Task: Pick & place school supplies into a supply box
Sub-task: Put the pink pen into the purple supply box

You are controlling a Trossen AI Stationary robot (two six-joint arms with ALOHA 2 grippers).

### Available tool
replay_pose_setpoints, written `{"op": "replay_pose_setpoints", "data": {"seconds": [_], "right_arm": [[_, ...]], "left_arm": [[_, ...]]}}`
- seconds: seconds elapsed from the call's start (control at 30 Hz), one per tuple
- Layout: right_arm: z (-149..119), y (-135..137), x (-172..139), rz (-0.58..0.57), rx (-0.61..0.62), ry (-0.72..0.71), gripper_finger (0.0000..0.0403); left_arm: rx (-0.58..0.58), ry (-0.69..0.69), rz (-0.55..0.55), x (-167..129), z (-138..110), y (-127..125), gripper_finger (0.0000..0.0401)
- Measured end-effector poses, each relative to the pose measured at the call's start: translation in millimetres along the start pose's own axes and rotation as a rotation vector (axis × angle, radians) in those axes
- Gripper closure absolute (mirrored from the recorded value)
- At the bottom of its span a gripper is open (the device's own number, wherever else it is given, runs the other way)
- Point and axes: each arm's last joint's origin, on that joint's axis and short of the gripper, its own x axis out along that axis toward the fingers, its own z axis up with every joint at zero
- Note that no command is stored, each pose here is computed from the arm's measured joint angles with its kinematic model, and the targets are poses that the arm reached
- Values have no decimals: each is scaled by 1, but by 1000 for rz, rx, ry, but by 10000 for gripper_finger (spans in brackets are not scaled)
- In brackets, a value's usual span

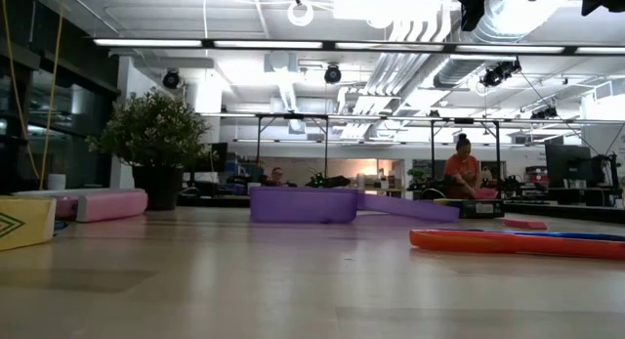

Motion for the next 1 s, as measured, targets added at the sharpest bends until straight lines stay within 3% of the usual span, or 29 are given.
{"op": "replay_pose_setpoints", "data": {"seconds": [0.2, 0.47, 0.7, 1.0], "right_arm": [[0, -1, 0, -19, 0, -2, 272], [-1, -1, 0, -20, 11, 4, 272], [-1, -1, 0, -20, 11, 4, 272], [-1, -1, 0, -21, 16, 6, 272]], "left_arm": [[-93, 25, 130, 25, -11, 12, 382], [-343, 116, 317, 81, -40, 45, 382], [-586, 229, 487, 118, -87, 80, 382], [-727, 398, 727, 139, -151, 111, 381]]}}
